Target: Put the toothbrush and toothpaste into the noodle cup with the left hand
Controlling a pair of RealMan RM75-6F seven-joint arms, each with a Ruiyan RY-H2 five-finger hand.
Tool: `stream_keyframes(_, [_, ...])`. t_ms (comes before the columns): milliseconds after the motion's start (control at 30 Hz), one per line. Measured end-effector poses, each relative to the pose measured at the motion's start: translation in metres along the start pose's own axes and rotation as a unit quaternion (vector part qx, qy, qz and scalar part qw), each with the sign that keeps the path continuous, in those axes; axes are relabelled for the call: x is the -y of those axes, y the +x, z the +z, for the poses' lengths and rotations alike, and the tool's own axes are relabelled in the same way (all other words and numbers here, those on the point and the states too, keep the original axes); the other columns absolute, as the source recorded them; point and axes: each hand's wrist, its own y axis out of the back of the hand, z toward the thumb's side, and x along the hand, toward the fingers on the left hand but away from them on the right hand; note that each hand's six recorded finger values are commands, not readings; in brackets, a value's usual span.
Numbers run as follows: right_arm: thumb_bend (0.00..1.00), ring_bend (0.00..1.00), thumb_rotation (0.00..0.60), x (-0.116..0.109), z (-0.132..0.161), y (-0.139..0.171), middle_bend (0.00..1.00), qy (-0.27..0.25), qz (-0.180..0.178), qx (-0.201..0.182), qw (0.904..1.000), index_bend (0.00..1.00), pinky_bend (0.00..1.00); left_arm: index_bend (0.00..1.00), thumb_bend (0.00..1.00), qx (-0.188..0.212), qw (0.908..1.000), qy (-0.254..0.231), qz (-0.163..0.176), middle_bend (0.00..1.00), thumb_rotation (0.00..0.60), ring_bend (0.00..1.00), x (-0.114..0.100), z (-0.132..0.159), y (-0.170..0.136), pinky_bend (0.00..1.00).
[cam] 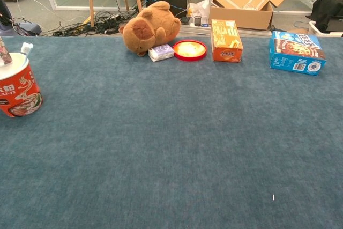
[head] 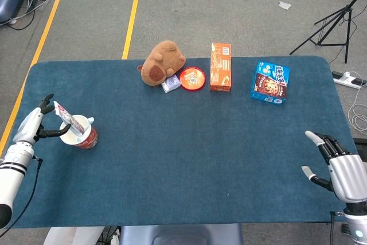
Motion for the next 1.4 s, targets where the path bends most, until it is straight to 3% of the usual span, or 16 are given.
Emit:
stream_keyframes(700, [0.16,0.24,0.600,0.006,-0.001,0.000,0.26,0.000,0.008,0.003,1.0000,0.19,0.60,0.66,0.38,0.032,0.9992,-0.020,0.013,0.00,0.600,0.00,0.013,-0.024,0.003,0.00])
stream_keyframes(1400, [0.16,0.24,0.600,0.013,-0.005,0.000,0.26,-0.003,0.019,0.010,0.9998,0.19,0.60,0.66,0.38,0.060,0.9963,0.041,0.046,0.00,0.600,0.00,0.034,-0.046,0.008,0.00])
